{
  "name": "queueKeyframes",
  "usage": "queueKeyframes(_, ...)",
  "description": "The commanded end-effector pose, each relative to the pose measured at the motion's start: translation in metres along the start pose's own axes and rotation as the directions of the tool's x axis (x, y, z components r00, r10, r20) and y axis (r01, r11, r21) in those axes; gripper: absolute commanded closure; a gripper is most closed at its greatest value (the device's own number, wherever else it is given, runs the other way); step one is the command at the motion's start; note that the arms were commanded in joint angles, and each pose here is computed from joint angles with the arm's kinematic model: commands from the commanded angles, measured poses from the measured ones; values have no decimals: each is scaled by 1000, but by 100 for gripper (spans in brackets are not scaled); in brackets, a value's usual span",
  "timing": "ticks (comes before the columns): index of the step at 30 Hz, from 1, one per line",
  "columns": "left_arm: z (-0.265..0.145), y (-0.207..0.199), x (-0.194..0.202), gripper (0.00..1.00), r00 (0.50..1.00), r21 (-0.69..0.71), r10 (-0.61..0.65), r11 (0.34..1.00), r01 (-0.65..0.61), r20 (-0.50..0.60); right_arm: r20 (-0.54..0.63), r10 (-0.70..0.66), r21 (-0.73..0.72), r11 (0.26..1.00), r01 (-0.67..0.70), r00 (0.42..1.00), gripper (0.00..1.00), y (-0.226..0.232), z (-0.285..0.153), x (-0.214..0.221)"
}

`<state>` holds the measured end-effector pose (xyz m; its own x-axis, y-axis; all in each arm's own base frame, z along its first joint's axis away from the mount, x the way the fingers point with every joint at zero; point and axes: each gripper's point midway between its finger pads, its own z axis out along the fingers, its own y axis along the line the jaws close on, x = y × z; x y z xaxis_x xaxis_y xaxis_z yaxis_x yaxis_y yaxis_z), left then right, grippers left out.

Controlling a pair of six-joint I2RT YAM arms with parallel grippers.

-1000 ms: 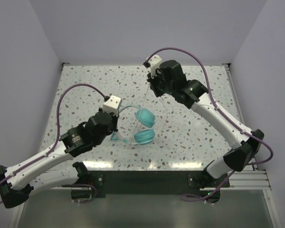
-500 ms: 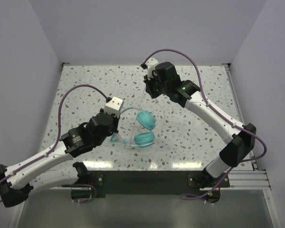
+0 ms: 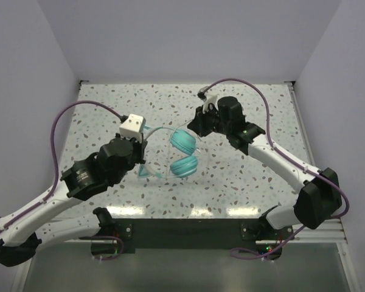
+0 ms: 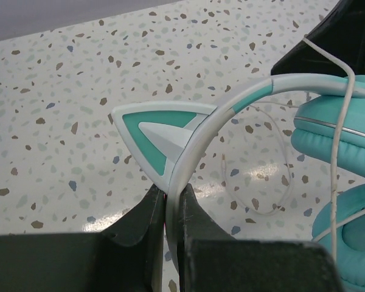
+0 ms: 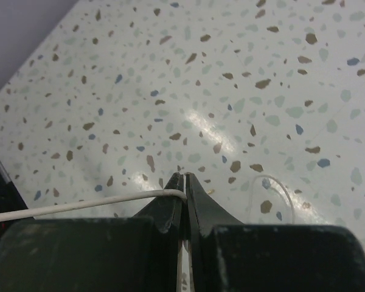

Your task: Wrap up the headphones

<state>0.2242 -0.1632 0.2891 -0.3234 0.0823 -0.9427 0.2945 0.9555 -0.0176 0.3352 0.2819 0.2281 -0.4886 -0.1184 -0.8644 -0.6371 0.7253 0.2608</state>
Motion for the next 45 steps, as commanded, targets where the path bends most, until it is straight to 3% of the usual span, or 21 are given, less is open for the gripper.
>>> queueKeyframes(1, -32, -20, -87, 100, 946, 162, -265, 958, 236, 186, 167, 84, -173, 983, -55, 982, 100, 23, 5, -32)
queueKeyframes(2, -33, -23, -92, 100, 939, 180, -292, 949, 260, 184, 215, 90, -210, 977, -44, 972, 100, 29, 5, -42)
queueKeyframes(13, -37, -37, -152, 100, 877, 219, -423, 900, 377, 228, 289, 313, -508, 851, -132, 905, 92, 68, 18, -71)
queueKeyframes(23, -42, -40, -185, 100, 867, 219, -431, 897, 384, 248, 299, 395, -547, 817, -183, 869, 82, 63, 41, -76)
queueKeyframes(32, -54, -17, -209, 100, 828, 155, -460, 888, 433, 320, 246, 427, -550, 801, -237, 870, 82, 57, 48, -34)
queueKeyframes(45, -44, -5, -224, 100, 826, 43, -419, 899, 436, 376, 129, 437, -558, 774, -299, 890, 82, 73, 53, 45)
